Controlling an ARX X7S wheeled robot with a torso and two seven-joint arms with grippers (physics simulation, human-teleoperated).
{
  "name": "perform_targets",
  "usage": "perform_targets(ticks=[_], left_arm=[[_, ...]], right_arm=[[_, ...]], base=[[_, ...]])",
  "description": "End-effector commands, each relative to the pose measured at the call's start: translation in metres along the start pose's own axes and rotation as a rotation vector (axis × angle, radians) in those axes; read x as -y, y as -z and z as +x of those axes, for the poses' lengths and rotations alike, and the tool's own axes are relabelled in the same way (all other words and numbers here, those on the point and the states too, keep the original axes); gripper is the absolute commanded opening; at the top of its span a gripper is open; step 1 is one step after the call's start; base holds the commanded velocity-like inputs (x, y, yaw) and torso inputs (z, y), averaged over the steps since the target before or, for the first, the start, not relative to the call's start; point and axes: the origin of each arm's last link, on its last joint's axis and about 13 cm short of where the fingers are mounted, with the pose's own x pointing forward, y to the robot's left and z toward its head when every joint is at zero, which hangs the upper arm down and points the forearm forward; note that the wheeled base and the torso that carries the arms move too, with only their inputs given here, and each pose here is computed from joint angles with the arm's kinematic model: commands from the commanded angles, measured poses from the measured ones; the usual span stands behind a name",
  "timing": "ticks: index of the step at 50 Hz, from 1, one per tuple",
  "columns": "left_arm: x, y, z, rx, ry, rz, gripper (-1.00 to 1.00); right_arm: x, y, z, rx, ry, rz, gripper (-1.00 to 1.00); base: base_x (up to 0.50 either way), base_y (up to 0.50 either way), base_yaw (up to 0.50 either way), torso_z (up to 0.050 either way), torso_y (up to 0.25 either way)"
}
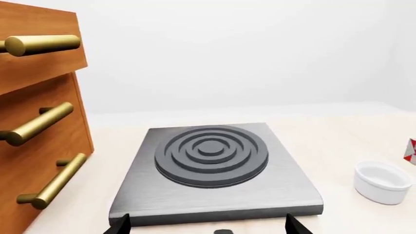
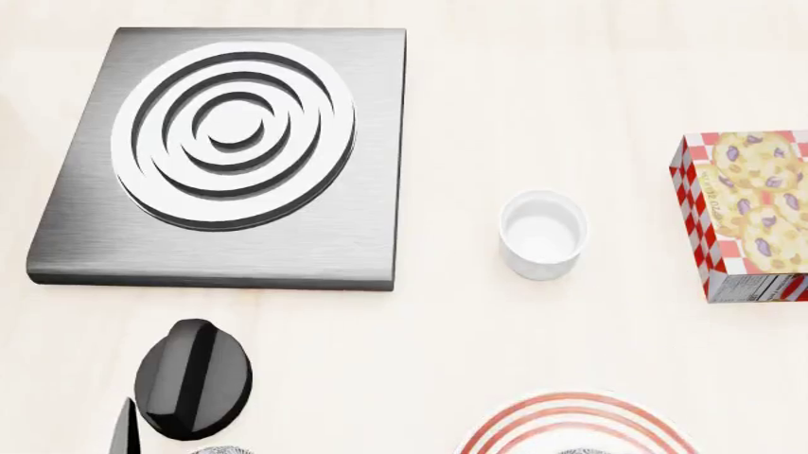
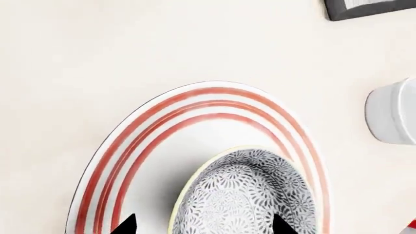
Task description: Pick the akita bowl on the ramekin and place it on the plate.
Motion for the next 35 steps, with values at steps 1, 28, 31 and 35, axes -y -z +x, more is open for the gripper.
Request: perform_targets(ticks=[1, 28, 31, 35], left_arm=[[0.0, 0.0, 0.0, 0.002, 0.002, -0.006, 1.0], [-0.002, 0.0, 0.001, -0.01, -0.01, -0.01, 1.0], [-0.001, 0.001, 0.001, -0.01, -0.008, -0.008, 1.0], [-0.002, 0.001, 0.0, -0.007, -0.008, -0.012, 1.0]], right_arm=[[0.006, -0.01, -0.011, 0.108, 0.101, 0.024, 1.0], [0.027, -0.019, 0.025, 0.45, 0.503, 0.321, 1.0], [0.025, -0.018, 0.03, 0.471, 0.529, 0.346, 1.0], [0.027, -0.017, 0.036, 0.498, 0.592, 0.392, 1.0]], base=[[0.0, 0.0, 0.0, 0.0, 0.0], [0.0, 0.0, 0.0, 0.0, 0.0], [0.0, 0.0, 0.0, 0.0, 0.0], [0.0, 0.0, 0.0, 0.0, 0.0]])
